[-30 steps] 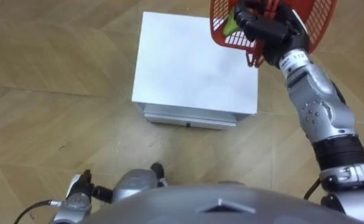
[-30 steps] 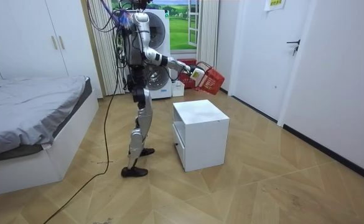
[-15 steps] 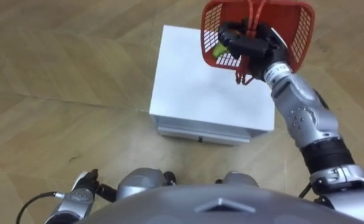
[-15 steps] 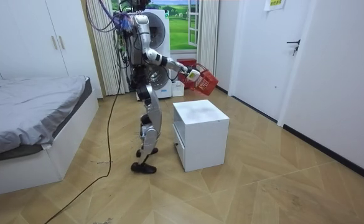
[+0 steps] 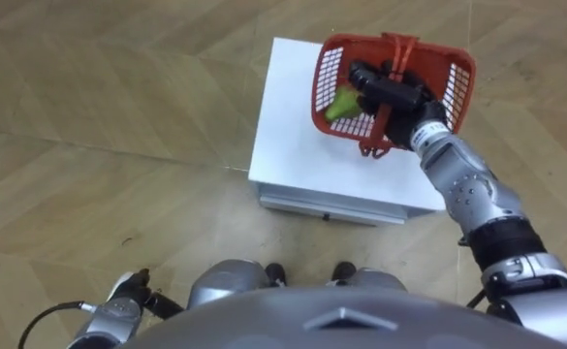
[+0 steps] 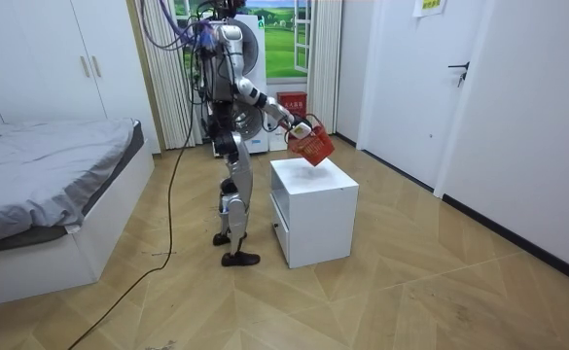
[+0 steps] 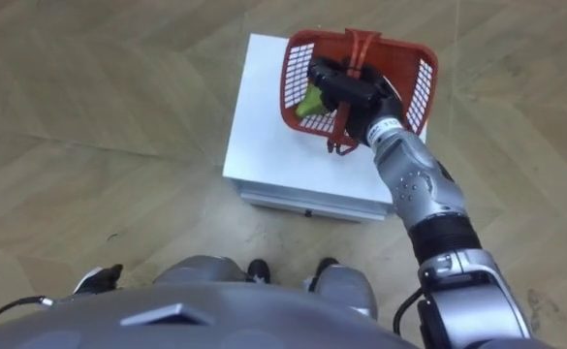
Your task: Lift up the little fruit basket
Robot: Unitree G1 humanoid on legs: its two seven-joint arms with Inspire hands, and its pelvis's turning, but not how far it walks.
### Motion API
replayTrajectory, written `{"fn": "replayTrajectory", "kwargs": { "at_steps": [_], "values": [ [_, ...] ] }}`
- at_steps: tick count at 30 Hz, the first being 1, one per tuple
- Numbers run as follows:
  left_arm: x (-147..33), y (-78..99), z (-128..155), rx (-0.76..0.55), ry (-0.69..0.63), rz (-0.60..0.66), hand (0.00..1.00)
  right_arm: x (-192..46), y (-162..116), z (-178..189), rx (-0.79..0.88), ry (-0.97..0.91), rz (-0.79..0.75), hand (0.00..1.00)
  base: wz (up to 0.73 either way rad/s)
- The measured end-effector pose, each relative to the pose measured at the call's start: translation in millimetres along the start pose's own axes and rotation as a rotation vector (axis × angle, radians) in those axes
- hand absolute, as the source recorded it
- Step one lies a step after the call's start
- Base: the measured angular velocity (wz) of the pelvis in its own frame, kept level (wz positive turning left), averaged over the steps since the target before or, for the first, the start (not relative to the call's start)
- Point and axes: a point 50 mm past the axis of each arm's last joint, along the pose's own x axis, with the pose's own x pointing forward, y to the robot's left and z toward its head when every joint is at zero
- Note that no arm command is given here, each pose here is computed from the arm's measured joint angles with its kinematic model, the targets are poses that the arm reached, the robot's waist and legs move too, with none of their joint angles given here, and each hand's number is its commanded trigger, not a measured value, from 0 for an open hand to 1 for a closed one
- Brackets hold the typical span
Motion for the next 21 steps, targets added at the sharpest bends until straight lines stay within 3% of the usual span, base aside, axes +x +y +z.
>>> {"fn": "replayTrajectory", "kwargs": {
  "at_steps": [7,10,11,12,21],
  "values": [
    [-0.8,-11.2,-1.1,0.008,0.004,-0.034,0.00,2.4,-11.6,-15.4,0.018,0.070,-0.055,1.00,0.03],
    [-1.3,-16.6,-1.1,0.023,0.003,-0.051,0.00,3.1,-8.0,-19.6,0.017,0.083,-0.042,0.54,0.00],
    [-1.4,-17.5,-0.7,0.023,0.001,-0.055,0.00,3.2,-7.6,-19.7,0.018,0.082,-0.041,0.10,0.00],
    [-1.5,-19.3,-0.2,0.023,0.000,-0.067,0.00,3.2,-7.6,-19.5,0.018,0.080,-0.040,0.00,0.00],
    [-2.6,-23.7,-6.2,0.024,0.015,-0.101,0.00,0.4,-16.2,-27.1,0.033,0.104,-0.073,0.00,0.00]
  ]
}}
